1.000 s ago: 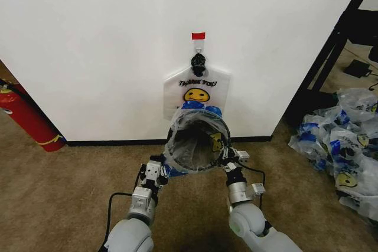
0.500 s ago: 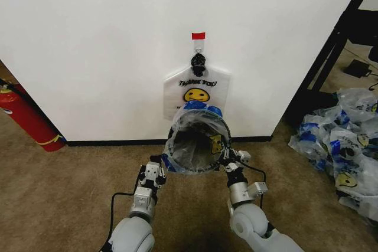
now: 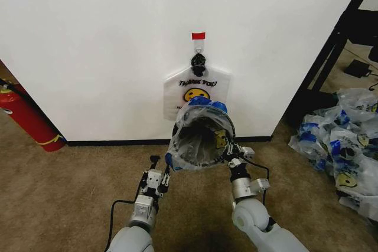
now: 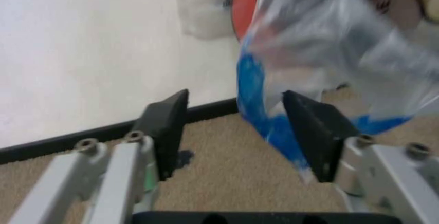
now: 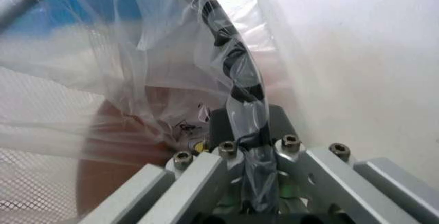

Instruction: Pick up the garbage bag from the wall and place it over the trash bin.

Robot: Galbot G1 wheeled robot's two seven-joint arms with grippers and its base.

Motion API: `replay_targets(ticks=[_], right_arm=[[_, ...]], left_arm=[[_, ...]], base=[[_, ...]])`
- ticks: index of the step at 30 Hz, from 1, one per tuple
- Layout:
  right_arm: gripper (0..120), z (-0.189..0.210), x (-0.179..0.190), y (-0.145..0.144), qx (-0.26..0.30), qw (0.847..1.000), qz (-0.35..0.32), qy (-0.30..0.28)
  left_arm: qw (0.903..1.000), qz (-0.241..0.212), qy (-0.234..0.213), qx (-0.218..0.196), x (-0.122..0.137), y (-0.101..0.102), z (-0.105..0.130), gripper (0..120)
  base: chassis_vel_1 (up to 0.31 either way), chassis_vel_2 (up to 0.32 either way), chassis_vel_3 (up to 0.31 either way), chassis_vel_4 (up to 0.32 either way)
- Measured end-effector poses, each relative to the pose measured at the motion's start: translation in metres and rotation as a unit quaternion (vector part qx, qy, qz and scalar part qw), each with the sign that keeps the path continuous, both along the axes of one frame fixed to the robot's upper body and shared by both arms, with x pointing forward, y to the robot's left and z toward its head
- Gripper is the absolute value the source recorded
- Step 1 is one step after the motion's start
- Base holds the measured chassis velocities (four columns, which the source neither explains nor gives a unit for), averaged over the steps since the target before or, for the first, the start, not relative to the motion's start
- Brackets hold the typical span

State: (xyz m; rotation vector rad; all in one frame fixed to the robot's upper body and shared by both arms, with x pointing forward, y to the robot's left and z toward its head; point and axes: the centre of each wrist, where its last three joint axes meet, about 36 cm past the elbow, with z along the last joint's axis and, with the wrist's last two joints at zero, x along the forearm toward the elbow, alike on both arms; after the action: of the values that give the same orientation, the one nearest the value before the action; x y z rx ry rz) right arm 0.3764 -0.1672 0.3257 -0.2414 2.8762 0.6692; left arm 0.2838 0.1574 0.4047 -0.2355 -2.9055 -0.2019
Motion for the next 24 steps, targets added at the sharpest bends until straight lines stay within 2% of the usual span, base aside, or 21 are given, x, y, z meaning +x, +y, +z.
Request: replay_targets(ticks=[3,8,12,16,22,24], right_arm=[[0,-0.002,0.0,-0.002,-0.002,1.0,-0.001,0.001],[0,-0.001,-0.004,0.002,0.003,1.0,0.007,0.002],[0,0.001,-0.008,0.005,0.008,1.0,0.015,0.001],[0,0.002,-0.012,0.006,0.011,1.0,0.021,0.0],[0,0.003,-0.013,0.007,0.015,1.0,0.023,0.001],[0,0.003,-0.013,0.007,0.015,1.0,0.023,0.001]], left_arm=[[1.0,-0.002,-0.002,-0.004,-0.002,0.0,0.007,69],[1.0,0.001,0.0,0.0,0.004,0.0,0.006,93],[1.0,0.003,0.003,0.002,0.009,0.0,0.001,96],[1.0,0.005,0.005,-0.001,0.013,-0.001,-0.002,87],[1.0,0.006,0.004,-0.004,0.014,-0.001,-0.002,62],[1.0,0.007,0.002,-0.005,0.015,-0.001,-0.003,58]], base=[[0.0,0.0,0.0,0.0],[0.0,0.0,0.0,0.0],[0.0,0.0,0.0,0.0],[0.0,0.0,0.0,0.0],[0.0,0.0,0.0,0.0],[0.0,0.0,0.0,0.0]])
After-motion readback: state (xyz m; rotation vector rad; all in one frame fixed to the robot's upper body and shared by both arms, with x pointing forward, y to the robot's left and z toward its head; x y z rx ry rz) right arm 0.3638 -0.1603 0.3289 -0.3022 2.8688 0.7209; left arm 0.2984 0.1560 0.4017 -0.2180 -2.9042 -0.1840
